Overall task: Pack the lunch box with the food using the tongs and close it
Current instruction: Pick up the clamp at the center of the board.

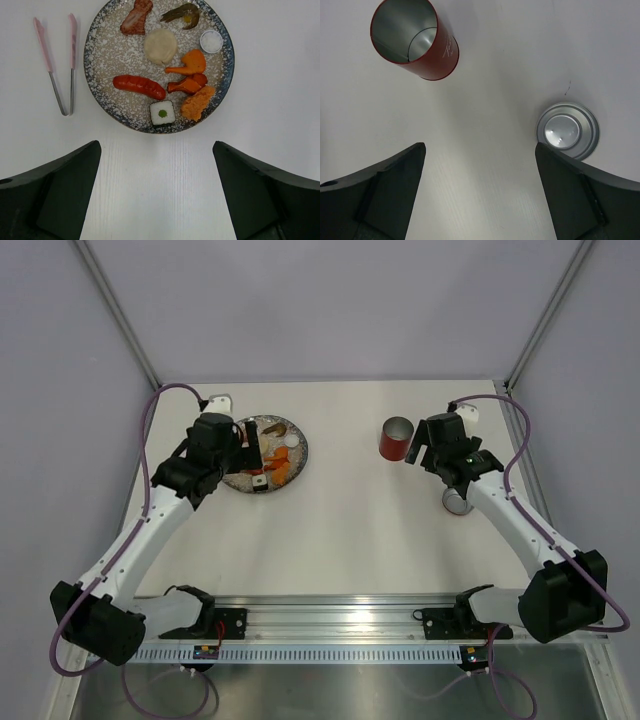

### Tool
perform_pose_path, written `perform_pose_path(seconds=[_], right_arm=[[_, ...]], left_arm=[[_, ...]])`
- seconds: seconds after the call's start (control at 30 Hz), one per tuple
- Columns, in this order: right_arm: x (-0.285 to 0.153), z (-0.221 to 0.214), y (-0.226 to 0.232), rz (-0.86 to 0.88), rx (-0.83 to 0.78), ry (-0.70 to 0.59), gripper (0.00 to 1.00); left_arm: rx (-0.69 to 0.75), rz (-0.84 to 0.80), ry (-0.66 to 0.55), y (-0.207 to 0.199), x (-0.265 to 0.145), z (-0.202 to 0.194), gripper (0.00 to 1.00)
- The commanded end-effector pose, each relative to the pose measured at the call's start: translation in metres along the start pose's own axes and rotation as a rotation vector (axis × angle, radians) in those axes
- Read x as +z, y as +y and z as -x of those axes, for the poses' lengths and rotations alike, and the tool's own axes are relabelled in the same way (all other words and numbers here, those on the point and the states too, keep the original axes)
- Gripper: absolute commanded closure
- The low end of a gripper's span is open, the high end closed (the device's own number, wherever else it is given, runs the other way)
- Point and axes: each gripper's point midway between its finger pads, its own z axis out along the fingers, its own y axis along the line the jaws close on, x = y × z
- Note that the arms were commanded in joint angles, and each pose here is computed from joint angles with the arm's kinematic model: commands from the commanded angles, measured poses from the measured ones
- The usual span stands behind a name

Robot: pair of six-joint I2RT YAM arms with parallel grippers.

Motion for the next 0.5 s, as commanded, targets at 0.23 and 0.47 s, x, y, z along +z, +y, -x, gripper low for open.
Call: perform_pose_path(seconds=[0.23,0.47], right_arm=[[-0.006,0.006,0.013,0.094,-0.001,-0.033,0.01],[-0.014,0.005,0.012,0.130,-0.007,-0.053,0.01]], left_arm=[[-0.026,0.018,-0.083,0.005,-0.009,0.020,0.01],[-0.105,0.152,0.042,0.043,0.013,0.013,0.01]])
